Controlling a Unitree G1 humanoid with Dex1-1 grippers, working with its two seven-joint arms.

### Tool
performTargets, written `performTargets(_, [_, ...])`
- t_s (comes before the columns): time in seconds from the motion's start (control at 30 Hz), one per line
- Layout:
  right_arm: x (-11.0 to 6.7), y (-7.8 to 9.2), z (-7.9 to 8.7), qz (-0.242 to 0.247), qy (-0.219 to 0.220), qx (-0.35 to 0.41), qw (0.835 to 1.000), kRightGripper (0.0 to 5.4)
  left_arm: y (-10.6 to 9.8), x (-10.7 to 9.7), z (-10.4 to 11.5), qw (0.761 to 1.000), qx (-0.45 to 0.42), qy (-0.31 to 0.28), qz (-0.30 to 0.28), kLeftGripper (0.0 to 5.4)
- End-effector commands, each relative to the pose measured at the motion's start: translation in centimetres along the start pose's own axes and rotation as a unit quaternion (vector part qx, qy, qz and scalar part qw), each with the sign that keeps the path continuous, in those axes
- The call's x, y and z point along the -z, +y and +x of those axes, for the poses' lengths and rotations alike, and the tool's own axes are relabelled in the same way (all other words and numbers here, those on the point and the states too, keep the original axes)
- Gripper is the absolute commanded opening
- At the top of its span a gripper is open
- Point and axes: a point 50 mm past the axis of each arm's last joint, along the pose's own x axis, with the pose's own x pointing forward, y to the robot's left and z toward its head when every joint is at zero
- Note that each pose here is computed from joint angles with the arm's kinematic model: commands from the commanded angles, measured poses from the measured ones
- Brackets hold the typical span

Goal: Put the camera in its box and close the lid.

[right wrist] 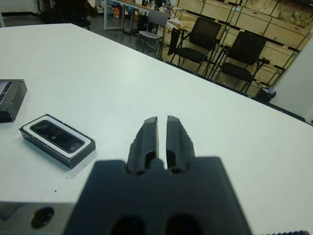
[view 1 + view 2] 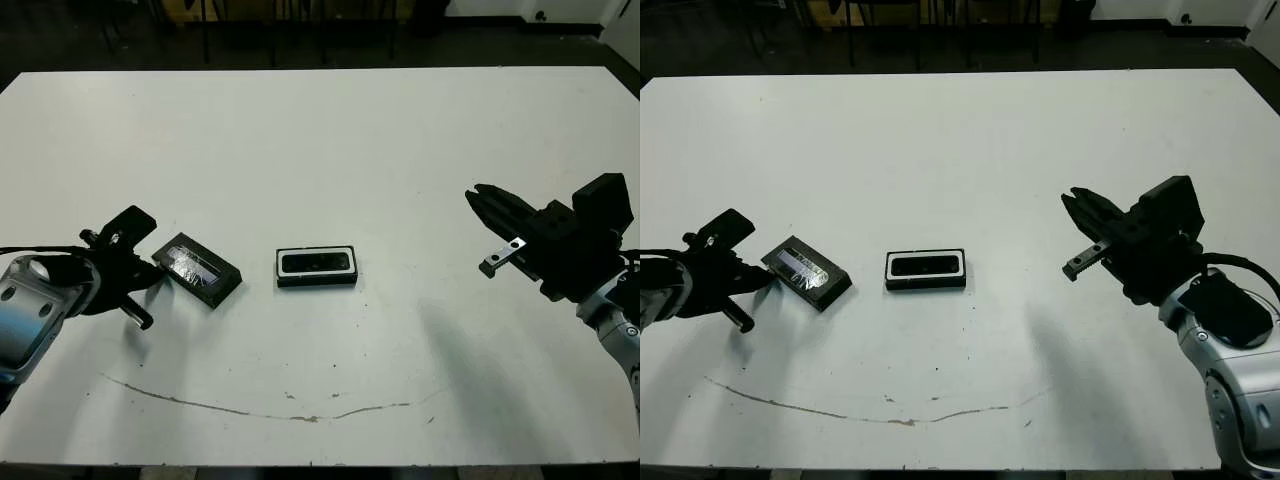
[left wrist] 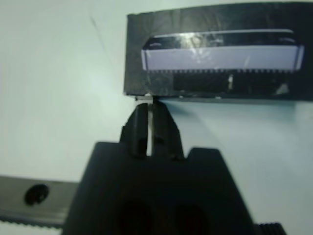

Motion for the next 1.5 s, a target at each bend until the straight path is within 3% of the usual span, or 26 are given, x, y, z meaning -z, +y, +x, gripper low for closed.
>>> performTargets(0.03, [0.3, 0.0, -0.1, -0.001, 0.014, -0.001, 1.0, 0.02, 0.3, -0.1, 0.6, 1.0, -0.003, 0.004, 0.008, 0.0])
performTargets(0.67, [0.8, 0.0, 0.0, 0.011, 0.015, -0.008, 1.0, 0.02, 1.6, -3.6, 2.7, 0.997, 0.015, -0.059, 0.038, 0.0])
performTargets(1.23, [0.8, 0.1, -0.2, 0.002, 0.019, -0.01, 1.0, 0.02, 0.6, -5.0, 4.2, 0.99, 0.054, -0.087, 0.097, 0.0])
performTargets(1.5, [0.8, 0.0, -0.3, 0.001, 0.026, -0.008, 1.0, 0.02, 0.2, -5.0, 4.6, 0.99, 0.072, -0.081, 0.088, 0.0])
